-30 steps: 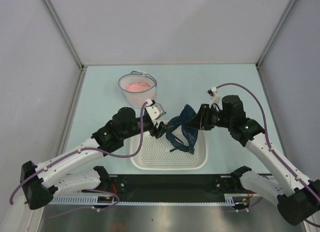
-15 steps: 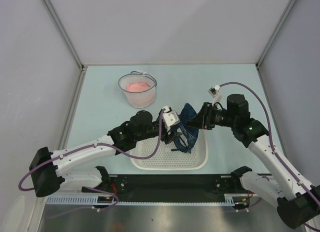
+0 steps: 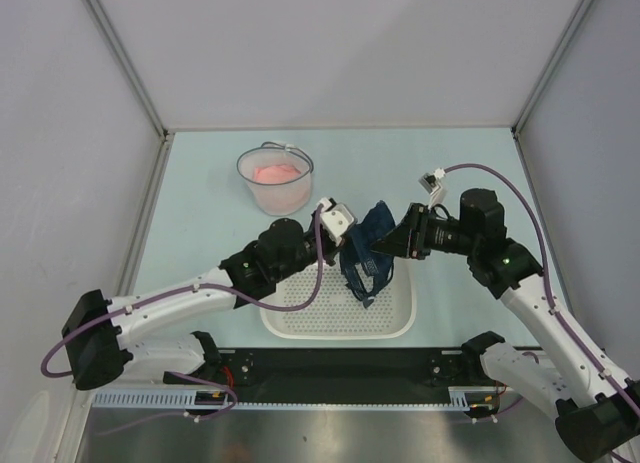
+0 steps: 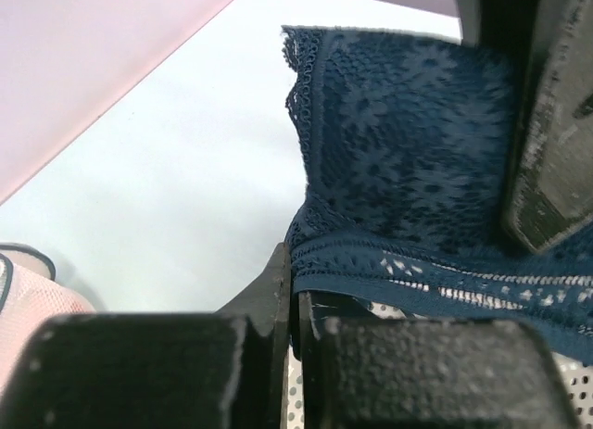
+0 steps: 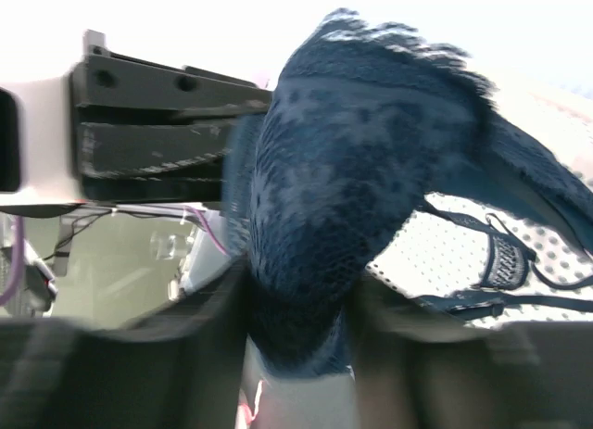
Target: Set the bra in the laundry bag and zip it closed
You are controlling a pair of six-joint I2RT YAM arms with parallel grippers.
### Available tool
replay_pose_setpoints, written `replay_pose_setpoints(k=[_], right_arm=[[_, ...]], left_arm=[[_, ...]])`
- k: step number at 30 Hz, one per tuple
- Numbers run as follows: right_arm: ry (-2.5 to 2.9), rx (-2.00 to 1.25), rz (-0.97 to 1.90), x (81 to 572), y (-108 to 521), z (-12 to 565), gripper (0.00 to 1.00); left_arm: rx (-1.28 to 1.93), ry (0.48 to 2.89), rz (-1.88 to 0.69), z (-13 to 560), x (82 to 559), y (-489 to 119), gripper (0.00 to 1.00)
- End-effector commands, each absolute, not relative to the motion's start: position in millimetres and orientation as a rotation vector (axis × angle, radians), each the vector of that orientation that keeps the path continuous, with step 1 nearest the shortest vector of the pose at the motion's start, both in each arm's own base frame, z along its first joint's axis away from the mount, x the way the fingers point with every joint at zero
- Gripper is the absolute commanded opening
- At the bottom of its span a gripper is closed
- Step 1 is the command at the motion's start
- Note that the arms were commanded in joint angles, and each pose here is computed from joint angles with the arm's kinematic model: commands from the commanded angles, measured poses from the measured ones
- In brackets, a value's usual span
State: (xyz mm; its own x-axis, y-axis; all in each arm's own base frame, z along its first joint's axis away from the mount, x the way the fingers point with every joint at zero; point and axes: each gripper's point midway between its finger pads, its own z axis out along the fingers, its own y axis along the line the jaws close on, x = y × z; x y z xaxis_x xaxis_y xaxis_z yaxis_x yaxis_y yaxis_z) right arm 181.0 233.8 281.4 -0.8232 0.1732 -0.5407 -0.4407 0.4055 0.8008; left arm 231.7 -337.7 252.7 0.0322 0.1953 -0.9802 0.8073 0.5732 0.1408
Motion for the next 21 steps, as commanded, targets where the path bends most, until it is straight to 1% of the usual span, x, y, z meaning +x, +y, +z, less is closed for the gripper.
replay_pose_setpoints(k=[1,2,4,5,7,8,10,11,14,15,17,20,21], right_arm=[[2.099,-0.275,1.331,178.8,223.0,293.6,0.57],[2.095,-0.312,1.302,178.5,221.4,292.5,0.63],[2.099,-0.340,1.273,174.7,217.7,296.4,0.71],[2.095,-0.350,1.260,173.7,216.2,299.6,0.76],[2.112,-0.380,1.203,170.4,209.7,299.3,0.81],[2.081,-0.402,1.180,169.8,207.1,312.7,0.87],[2.107,-0.413,1.098,170.1,198.0,311.3,0.93],[2.085,-0.418,1.067,170.0,194.2,322.4,0.98],[2.086,-0.454,0.997,166.4,185.3,329.8,1.00],[2.047,-0.477,0.989,163.7,183.7,344.9,1.00],[2.008,-0.531,0.984,154.7,181.0,355.6,1.00],[1.909,-0.684,1.086,133.5,191.1,371.1,1.00],[1.883,-0.722,1.121,126.6,194.0,374.4,1.00]], left_arm=[[0.831,1.361,-0.638,320.0,226.9,-337.5,0.00],[0.828,1.342,-0.653,329.8,222.7,-334.8,0.00],[0.843,1.312,-0.705,341.0,212.1,-334.3,0.00],[0.826,1.292,-0.713,350.5,209.1,-328.7,0.00],[0.808,1.269,-0.743,360.2,203.3,-324.7,0.00],[0.801,1.259,-0.749,363.9,201.8,-322.2,0.00],[0.794,1.217,-0.783,379.2,192.8,-316.4,0.00],[0.828,1.194,-0.816,383.8,185.4,-318.4,0.00],[0.887,1.178,-0.878,398.3,170.1,-319.2,0.00],[0.915,1.200,-0.893,394.1,166.1,-319.9,0.00],[0.983,1.180,-0.962,399.4,150.2,-320.8,0.00],[1.033,1.179,-1.043,405.9,133.8,-320.0,0.00],[1.068,1.214,-1.083,399.7,126.3,-320.8,0.00]])
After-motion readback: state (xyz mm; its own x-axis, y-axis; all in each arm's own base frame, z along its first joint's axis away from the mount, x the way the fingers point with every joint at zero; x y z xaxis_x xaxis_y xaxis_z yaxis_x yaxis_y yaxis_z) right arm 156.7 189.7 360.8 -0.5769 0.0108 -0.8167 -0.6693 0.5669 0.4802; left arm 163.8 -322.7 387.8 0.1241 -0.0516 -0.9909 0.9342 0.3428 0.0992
